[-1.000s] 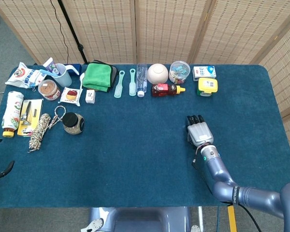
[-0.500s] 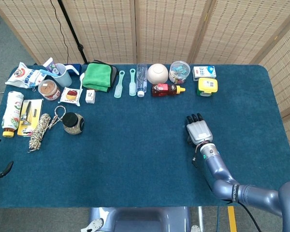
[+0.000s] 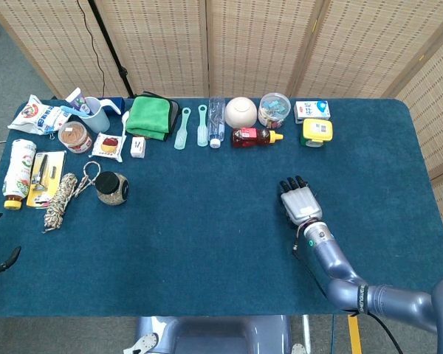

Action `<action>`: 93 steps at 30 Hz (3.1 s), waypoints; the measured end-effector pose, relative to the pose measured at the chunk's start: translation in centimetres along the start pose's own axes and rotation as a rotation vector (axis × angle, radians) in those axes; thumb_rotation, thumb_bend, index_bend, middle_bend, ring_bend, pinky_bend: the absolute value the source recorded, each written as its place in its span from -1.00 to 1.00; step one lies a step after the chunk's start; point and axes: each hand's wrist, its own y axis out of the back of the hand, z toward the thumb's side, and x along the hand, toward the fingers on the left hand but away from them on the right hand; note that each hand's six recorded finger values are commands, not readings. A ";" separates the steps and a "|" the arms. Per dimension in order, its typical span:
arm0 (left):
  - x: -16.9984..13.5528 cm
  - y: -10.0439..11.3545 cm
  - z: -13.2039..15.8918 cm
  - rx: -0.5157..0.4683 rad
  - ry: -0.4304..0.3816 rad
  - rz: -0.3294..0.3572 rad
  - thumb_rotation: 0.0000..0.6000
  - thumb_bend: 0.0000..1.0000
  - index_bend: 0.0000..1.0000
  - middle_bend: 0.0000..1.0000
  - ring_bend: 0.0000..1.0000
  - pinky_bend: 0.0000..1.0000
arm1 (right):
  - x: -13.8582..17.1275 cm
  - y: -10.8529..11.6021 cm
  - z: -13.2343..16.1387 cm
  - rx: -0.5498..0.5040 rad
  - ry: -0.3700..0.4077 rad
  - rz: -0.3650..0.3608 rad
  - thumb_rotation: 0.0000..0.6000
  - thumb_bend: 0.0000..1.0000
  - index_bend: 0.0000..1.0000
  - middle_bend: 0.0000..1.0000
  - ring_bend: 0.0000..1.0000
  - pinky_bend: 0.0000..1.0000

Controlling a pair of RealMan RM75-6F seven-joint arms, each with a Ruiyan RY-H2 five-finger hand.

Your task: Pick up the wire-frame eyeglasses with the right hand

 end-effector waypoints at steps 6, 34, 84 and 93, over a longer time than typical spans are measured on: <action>-0.1 0.0 -0.1 -0.005 0.002 0.002 -0.07 -0.50 -0.60 -0.97 -0.91 -0.84 | 0.8 1.6 0.0 -0.073 0.023 -0.027 1.00 -0.57 -0.46 -0.81 -0.88 -0.81; -0.2 0.1 0.1 -0.010 -0.007 0.004 -0.07 -0.50 -0.60 -0.97 -0.91 -0.84 | 3.0 -0.7 -3.8 -0.093 -0.006 0.039 1.00 -0.57 -0.28 -0.71 -0.82 -0.74; -1.0 0.3 0.1 -0.021 -0.001 0.016 -0.07 -0.50 -0.60 -0.97 -0.91 -0.84 | 8.5 2.6 -9.6 -0.221 -0.094 -0.130 1.00 -0.57 -0.57 -0.86 -0.91 -0.90; -1.8 -0.2 0.9 -0.030 -0.015 0.011 -0.07 -0.50 -0.60 -0.97 -0.91 -0.84 | 12.8 2.7 -11.1 -0.261 -0.155 -0.268 1.00 -0.57 -0.74 -0.95 -1.00 -1.00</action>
